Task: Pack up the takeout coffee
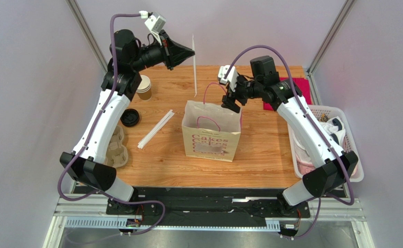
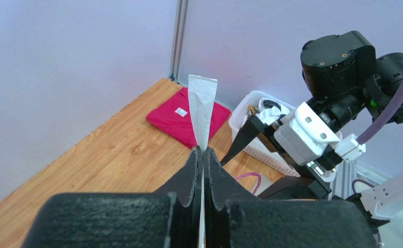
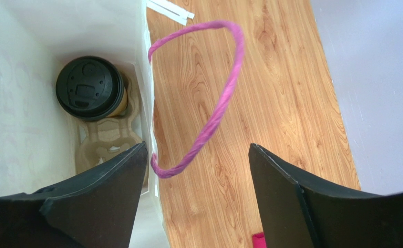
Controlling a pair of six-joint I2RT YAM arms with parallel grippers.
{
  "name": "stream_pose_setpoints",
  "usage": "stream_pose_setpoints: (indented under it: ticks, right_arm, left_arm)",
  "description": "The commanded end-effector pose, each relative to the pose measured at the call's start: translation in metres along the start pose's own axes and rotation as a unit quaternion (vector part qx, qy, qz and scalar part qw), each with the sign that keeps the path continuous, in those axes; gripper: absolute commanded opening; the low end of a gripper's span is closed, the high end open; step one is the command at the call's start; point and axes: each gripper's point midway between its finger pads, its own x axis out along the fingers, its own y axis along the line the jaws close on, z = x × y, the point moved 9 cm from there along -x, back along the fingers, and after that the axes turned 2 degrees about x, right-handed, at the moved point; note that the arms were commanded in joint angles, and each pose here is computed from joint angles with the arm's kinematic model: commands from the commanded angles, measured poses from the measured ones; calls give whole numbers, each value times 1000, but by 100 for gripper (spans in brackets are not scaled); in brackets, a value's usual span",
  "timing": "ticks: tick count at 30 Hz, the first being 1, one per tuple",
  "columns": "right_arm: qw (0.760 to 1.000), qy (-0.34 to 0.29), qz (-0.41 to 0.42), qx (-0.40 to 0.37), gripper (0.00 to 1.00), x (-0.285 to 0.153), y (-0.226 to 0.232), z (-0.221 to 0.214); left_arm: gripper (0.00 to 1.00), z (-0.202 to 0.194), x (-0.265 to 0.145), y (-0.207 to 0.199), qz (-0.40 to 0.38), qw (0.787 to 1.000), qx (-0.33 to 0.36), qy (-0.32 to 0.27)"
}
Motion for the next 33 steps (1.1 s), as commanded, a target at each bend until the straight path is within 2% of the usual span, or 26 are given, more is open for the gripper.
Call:
stream_pose_setpoints:
  ticks: [1,5,9,12,13,19,24,33]
  right_arm:
    - [998,-47,-28,9,79,-27,-2,32]
    - [994,-84,-60,21,80,-47,-6,57]
    - [982,-156,-98,34,81,-68,-18,98]
    - [970,-210,-107,62,76,-81,-23,125]
    - [967,-220,-97,82,75,-79,-24,130]
    - [949,-293,-68,98,72,-92,-27,166]
    - [929,-346,-52,120,63,-95,-30,189]
    - [902,-394,20,175,54,-90,-19,217]
  left_arm:
    - [0,28,-7,-18,-13,999,30,-41]
    - [0,33,-14,-26,-23,998,44,-37]
    - [0,38,-17,-34,-38,997,45,-41]
    - [0,44,-18,-37,-36,997,37,-57]
    - [0,46,-18,-39,-38,997,35,-62]
    - [0,55,-22,-50,-48,995,10,-91]
    - [0,55,-29,-57,-48,993,-6,-107]
    - [0,40,-37,-72,-54,993,-13,-104]
